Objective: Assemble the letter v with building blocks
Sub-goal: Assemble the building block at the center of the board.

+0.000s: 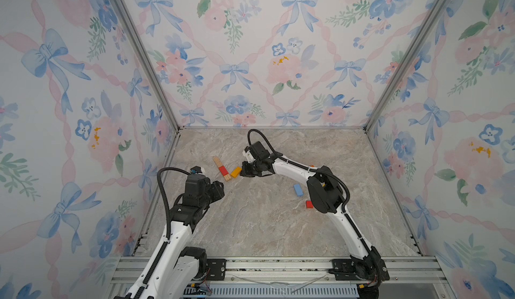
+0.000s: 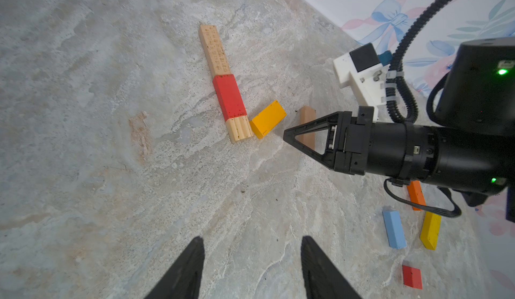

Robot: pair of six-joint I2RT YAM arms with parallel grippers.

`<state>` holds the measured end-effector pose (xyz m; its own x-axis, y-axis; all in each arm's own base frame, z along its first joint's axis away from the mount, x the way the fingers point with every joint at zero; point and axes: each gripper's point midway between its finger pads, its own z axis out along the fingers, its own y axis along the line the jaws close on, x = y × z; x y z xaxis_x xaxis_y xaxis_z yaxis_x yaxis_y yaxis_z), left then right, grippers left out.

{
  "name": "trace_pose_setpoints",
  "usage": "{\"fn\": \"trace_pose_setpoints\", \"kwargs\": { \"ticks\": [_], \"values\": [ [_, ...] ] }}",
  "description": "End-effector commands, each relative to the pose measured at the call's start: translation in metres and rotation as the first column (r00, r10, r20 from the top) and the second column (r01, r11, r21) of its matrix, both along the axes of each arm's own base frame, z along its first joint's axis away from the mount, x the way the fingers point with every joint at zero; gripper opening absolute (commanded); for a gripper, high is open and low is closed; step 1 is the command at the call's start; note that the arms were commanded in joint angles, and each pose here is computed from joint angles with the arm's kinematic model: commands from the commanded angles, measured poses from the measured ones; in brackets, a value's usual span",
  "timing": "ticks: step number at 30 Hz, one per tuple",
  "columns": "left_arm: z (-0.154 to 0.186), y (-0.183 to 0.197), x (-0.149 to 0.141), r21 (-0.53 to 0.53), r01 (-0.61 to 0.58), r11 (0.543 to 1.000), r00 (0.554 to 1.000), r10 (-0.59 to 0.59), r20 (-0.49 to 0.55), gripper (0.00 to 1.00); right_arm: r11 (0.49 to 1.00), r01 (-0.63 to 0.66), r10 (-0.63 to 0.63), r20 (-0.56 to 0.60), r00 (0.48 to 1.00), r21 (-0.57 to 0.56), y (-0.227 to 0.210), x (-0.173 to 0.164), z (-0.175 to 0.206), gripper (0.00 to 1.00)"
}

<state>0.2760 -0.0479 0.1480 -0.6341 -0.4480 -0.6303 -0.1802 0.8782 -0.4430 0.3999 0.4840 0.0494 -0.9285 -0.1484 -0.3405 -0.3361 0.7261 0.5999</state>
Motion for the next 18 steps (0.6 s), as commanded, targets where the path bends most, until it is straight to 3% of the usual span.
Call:
{"fn": "trace_pose_setpoints", "kwargs": {
  "ticks": [1,18],
  "values": [
    [-0.006,0.002,-0.002,-0.013,-0.015,1.000,1.000,0.015,-0.019,0.57,1.000,-0.006,0.007,-0.023,1.000,0.020,0.011,-0.005,-0.004,0.00],
    [-0.009,0.001,-0.002,-0.013,-0.012,1.000,0.999,0.012,-0.034,0.57,1.000,-0.002,0.003,-0.055,0.998,0.011,0.019,-0.008,-0.020,0.00]
  ]
}}
